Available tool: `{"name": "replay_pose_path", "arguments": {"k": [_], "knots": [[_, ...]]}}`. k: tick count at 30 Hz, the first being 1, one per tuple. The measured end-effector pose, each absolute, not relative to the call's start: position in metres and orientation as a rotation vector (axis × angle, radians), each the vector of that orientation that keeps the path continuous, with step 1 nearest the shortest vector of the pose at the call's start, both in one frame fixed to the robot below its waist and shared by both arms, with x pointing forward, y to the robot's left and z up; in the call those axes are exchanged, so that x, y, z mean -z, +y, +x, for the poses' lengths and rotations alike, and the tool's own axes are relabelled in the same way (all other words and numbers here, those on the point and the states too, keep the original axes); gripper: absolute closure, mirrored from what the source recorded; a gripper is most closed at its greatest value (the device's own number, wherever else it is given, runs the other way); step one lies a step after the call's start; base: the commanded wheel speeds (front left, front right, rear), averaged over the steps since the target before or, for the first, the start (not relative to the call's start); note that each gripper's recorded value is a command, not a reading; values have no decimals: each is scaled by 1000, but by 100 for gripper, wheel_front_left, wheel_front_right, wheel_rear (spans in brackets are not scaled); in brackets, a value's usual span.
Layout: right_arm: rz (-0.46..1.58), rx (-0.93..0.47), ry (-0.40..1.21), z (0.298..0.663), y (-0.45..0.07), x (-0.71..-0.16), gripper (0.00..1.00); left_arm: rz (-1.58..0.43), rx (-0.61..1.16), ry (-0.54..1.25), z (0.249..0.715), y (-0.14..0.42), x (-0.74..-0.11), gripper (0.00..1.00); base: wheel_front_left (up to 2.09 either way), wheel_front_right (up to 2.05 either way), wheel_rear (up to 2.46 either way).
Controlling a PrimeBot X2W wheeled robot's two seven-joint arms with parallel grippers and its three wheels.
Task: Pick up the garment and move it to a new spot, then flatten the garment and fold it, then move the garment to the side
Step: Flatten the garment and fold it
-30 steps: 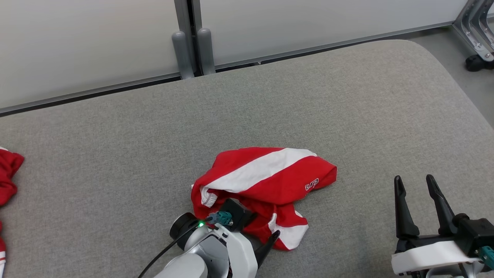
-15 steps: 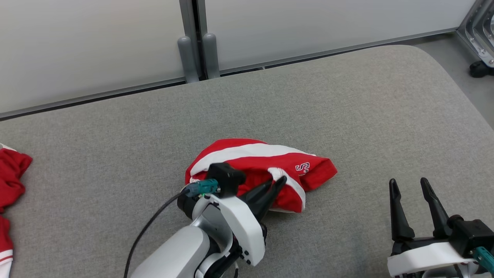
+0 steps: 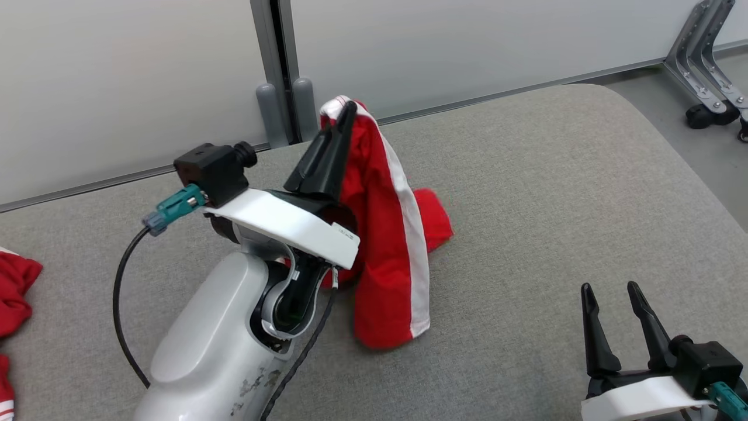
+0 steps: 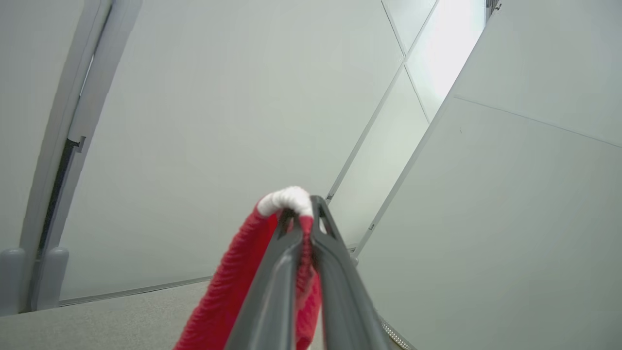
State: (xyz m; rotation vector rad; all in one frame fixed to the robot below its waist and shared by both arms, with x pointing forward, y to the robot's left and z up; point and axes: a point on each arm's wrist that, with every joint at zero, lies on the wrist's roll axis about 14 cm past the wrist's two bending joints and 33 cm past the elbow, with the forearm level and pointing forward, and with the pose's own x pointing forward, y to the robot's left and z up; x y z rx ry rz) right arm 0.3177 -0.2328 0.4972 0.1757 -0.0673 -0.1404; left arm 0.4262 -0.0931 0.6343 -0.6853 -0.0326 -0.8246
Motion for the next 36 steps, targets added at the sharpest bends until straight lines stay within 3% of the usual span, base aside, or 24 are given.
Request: {"name": "replay_pose_path", "arguments": {"k": [8, 17, 26, 34, 35, 36], "knots": [[173, 158, -65, 318, -239, -496, 0, -762, 750, -88, 429, -80, -636, 100, 0, 0, 0], [172, 128, -41, 327, -231, -489, 0, -755, 552, 150, 390, -7, -531, 100, 0, 0, 0], [168, 40, -15, 345, -205, -482, 0, -863, 584, 441, 300, 38, -474, 100, 0, 0, 0], [164, -69, 6, 360, -171, -477, 0, -760, 489, 488, 276, 65, -437, 100, 0, 0, 0], [165, -82, 7, 362, -167, -477, 0, -764, 486, 485, 275, 64, -435, 94, 0, 0, 0], [165, -91, 8, 362, -164, -477, 0, -749, 485, 485, 273, 64, -433, 74, 0, 0, 0]]}}
